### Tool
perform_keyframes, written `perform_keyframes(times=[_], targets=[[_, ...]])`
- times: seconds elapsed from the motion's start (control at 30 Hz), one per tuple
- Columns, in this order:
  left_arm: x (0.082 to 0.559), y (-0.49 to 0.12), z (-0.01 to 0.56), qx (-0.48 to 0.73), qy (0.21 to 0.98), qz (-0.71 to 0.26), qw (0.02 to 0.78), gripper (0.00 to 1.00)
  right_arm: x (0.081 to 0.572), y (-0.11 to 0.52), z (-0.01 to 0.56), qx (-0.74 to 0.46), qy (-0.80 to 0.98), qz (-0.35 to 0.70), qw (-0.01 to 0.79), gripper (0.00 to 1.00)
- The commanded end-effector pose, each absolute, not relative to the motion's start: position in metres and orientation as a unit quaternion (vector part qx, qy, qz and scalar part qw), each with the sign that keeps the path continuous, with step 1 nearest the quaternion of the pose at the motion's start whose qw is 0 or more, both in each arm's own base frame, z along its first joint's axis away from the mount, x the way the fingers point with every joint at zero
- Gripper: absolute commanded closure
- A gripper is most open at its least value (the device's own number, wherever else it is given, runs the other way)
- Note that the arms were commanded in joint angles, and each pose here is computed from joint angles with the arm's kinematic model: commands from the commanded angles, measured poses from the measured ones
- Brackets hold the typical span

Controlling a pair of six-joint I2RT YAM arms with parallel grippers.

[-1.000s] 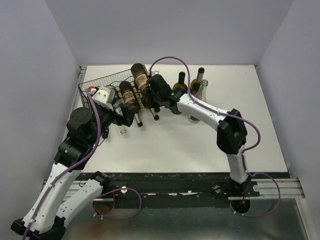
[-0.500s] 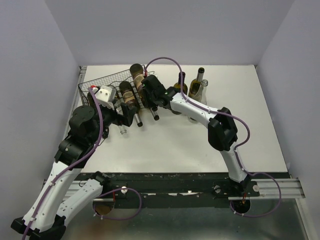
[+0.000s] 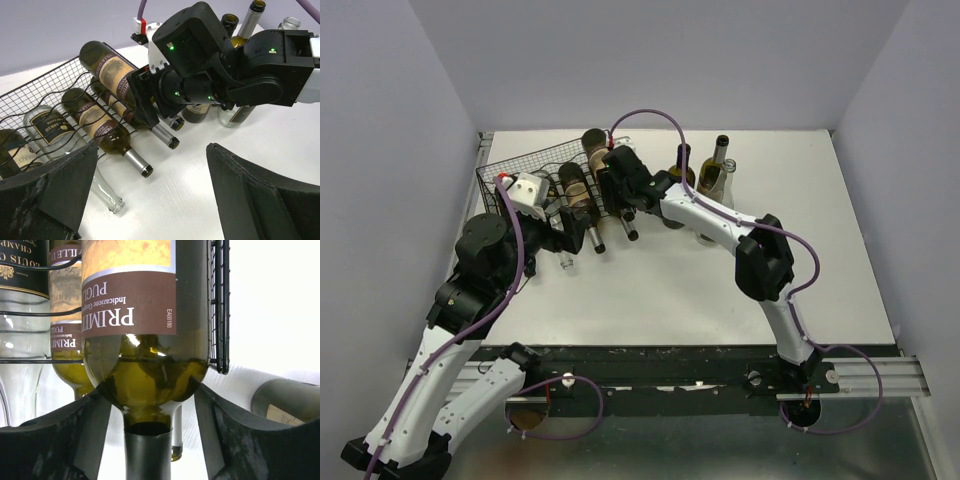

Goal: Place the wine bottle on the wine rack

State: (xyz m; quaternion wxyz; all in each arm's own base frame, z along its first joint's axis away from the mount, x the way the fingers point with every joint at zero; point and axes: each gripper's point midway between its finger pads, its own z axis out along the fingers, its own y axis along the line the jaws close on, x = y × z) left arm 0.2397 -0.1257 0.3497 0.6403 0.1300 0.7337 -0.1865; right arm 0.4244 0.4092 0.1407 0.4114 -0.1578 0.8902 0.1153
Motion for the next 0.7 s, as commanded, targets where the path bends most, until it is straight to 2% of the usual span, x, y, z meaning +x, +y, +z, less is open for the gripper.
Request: perform_keyframes(times=[0.0,0.17,0.37,0.57,0.67], targets=[[0.237,-0.116,0.368,0.12,0.719,-0.174,0.662,0.01,0.432,0.411,0.18,-0.145,0.87,0.129,0.453,0.23],[0.234,-0.113,0.374,0.12,0.71,-0.173,0.672,0.01,0.429,0.407,0.219,-0.142,0.857,0.142,0.475,0.16],[0.23,-0.112,0.381,0.12,0.701,-0.176,0.681,0.01,0.418,0.388,0.281,-0.13,0.835,0.15,0.512,0.14],[0.227,-0.116,0.387,0.127,0.685,-0.189,0.692,0.01,0.404,0.346,0.342,-0.107,0.814,0.127,0.557,0.13],[0.229,-0.114,0.389,0.113,0.681,-0.191,0.698,0.01,0.395,0.32,0.363,-0.101,0.808,0.098,0.572,0.09]])
